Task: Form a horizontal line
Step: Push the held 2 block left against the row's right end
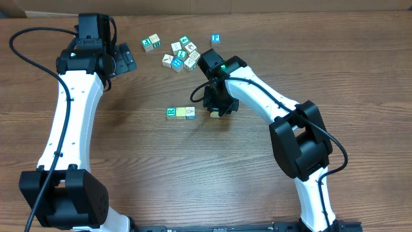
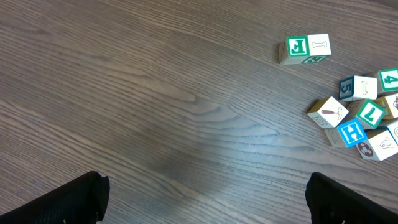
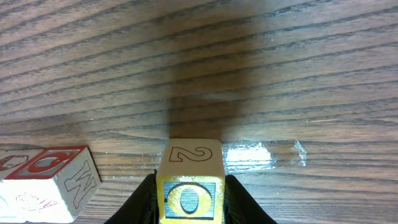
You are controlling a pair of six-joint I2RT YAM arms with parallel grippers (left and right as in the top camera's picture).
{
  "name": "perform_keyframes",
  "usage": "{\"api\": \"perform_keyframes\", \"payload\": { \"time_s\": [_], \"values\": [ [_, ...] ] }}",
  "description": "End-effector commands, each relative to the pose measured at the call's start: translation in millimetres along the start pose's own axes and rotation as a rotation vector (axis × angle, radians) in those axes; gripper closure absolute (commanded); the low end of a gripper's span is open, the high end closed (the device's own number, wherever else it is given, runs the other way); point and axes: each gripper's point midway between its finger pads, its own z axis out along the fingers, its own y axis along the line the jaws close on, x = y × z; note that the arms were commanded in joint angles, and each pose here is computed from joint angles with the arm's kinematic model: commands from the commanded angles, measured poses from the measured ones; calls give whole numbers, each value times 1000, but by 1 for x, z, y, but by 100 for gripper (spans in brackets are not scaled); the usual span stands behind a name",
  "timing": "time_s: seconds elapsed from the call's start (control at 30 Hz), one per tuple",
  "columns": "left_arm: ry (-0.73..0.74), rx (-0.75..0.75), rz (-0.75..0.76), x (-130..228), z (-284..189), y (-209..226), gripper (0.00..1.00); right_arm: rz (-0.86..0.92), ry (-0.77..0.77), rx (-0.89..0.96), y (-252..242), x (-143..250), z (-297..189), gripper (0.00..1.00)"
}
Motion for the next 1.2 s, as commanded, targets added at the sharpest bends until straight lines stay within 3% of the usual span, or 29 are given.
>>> {"api": "perform_keyframes", "payload": {
  "time_s": [0.0,0.57,0.97,1.17],
  "values": [
    [-6,-14,5,-1,0,2,0,-13,5,1,1,2,3,74],
    [-6,-14,5,-1,0,2,0,-13,4,1,2,2,3,68],
    [-6,-14,5,-1,0,2,0,-14,4,0,2,2,3,47],
    [-6,-14,5,-1,0,2,1,-13,4,1,2,2,3,44]
  ]
}}
